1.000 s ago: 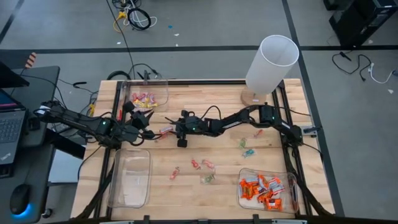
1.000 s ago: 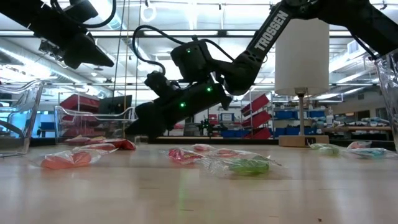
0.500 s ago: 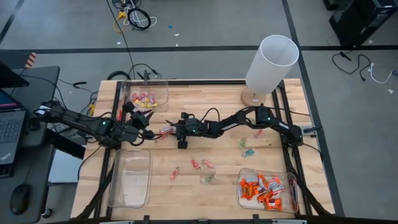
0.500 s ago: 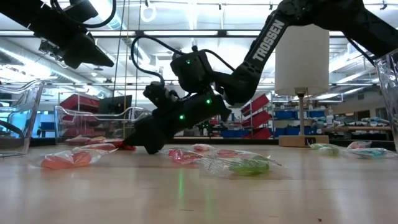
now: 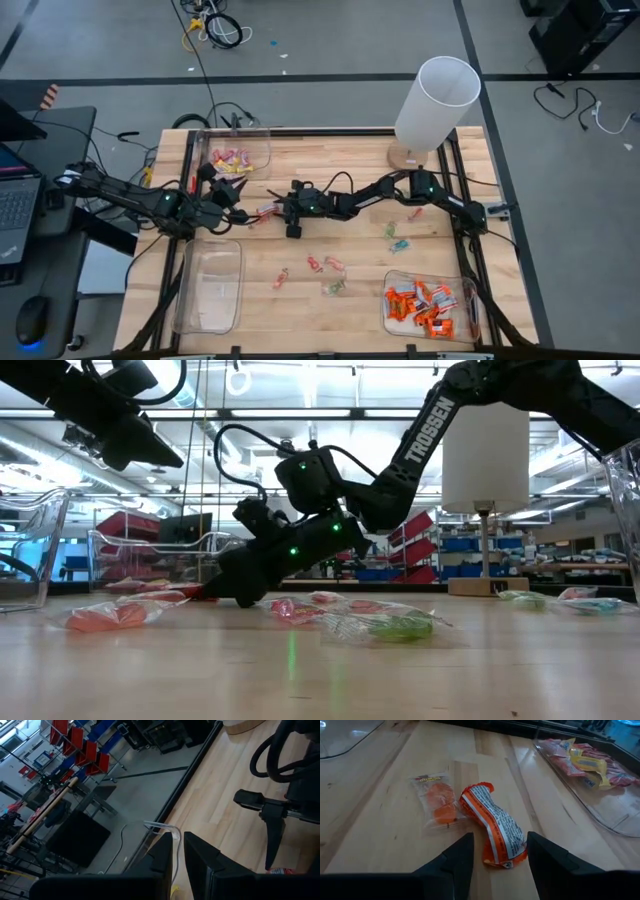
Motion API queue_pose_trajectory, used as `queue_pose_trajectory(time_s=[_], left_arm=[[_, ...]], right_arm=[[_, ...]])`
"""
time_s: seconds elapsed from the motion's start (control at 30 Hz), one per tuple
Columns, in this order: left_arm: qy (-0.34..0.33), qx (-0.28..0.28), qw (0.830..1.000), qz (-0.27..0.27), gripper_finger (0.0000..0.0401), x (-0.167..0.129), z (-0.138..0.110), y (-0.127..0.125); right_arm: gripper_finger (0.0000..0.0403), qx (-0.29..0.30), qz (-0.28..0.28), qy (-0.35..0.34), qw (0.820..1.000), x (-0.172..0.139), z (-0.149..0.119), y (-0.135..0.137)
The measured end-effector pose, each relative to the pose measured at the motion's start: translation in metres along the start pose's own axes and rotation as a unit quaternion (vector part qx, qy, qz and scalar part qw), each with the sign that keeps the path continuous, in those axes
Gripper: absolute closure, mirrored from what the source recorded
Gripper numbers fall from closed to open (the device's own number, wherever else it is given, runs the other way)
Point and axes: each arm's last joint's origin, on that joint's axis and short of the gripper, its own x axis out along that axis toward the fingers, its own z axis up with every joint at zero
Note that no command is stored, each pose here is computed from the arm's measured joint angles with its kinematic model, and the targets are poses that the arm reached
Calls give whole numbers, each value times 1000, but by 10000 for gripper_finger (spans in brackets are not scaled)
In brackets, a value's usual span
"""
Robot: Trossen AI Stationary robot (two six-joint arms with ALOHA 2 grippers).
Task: Sort candy
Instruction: Put the chocolate into the bottom right transparent bin
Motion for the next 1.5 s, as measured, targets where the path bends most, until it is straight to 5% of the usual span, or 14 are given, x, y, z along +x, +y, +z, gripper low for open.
queue_pose_trajectory(time_s=[0.7,1.1,1.5], left_arm=[[0,0,1000,0,352,0,0,0],[0,1,1000,0,352,0,0,0],[-8,-12,1000,1,352,0,3,0]], right_arm=[[367,6,-1,1,1000,0,-1,-2],[402,7,-2,-16,1000,0,2,-3],[403,31,-1,-11,999,-28,55,-15]])
